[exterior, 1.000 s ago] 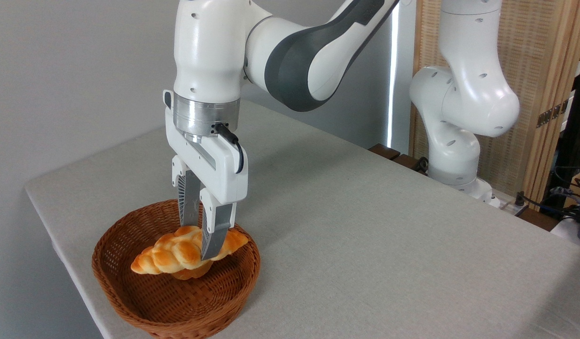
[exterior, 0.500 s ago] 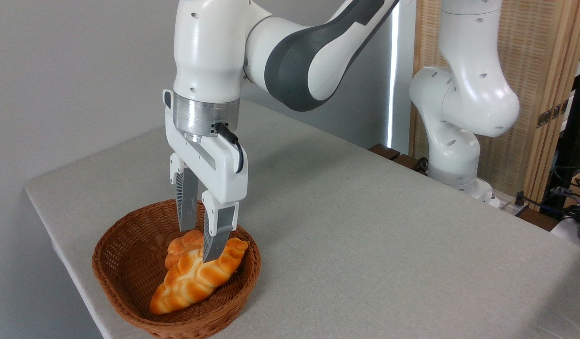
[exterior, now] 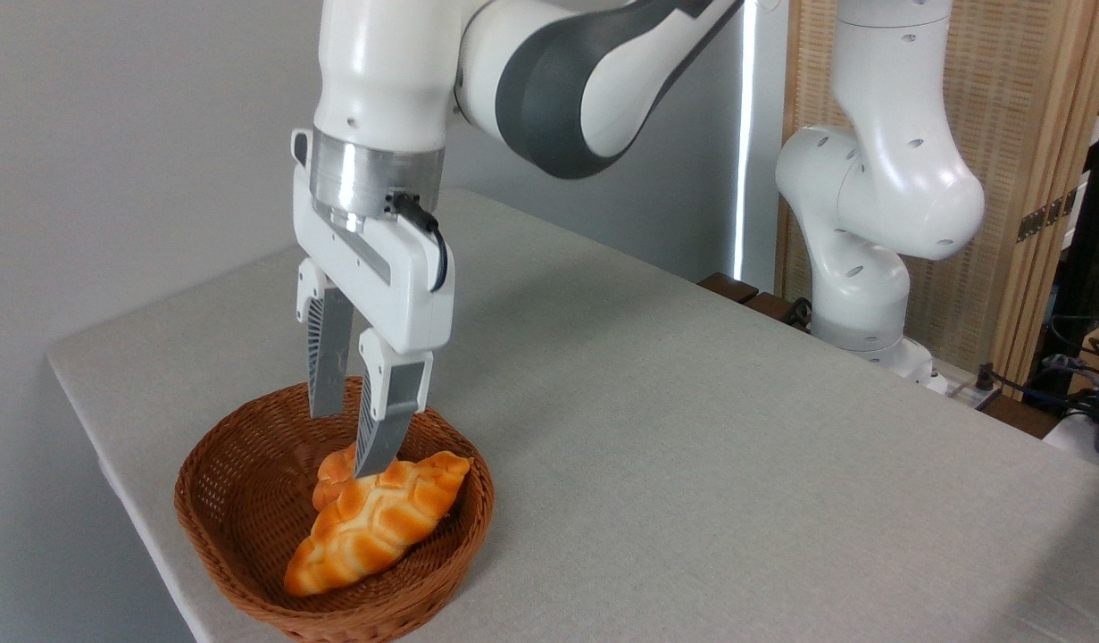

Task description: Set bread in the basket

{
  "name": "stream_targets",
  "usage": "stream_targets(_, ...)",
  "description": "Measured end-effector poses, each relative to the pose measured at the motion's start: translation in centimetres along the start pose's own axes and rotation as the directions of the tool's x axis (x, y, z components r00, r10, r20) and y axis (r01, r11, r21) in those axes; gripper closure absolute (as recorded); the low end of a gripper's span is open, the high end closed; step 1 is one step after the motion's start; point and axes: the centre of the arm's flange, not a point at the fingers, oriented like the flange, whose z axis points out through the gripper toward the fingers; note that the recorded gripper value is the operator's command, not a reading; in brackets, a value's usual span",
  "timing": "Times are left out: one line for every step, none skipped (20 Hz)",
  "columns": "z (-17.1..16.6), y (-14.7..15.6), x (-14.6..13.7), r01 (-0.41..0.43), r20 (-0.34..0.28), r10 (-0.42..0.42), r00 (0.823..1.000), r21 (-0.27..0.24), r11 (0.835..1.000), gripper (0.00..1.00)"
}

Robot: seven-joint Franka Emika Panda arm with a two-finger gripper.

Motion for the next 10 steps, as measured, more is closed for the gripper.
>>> stream_targets(-0.4, -0.1, 0.0, 0.015, 0.000, -0.015, 1.000, -0.001, 1.000, 0.00)
stream_targets(-0.8, -0.1, 0.0, 0.033, 0.005, -0.033, 0.999, -0.008, 0.999, 0.00)
stream_targets(-1.4, 0.0, 0.1, 0.049, 0.019, -0.048, 0.999, -0.025, 0.999, 0.00)
stream_targets(-2.2, 0.1, 0.2, 0.062, 0.035, -0.061, 0.998, -0.045, 0.997, 0.00)
stream_targets(-3.2, 0.2, 0.3, 0.076, 0.052, -0.073, 0.996, -0.064, 0.995, 0.00)
stream_targets(-4.2, 0.3, 0.4, 0.094, 0.070, -0.089, 0.994, -0.082, 0.992, 0.00)
stream_targets(-5.3, 0.4, 0.5, 0.112, 0.088, -0.103, 0.991, -0.099, 0.989, 0.00)
stream_targets(-6.4, 0.6, 0.6, 0.129, 0.104, -0.117, 0.988, -0.114, 0.985, 0.00)
stream_targets(-7.4, 0.7, 0.7, 0.142, 0.118, -0.127, 0.985, -0.125, 0.982, 0.00)
stream_targets(-8.2, 0.8, 0.8, 0.159, 0.128, -0.142, 0.982, -0.131, 0.979, 0.00)
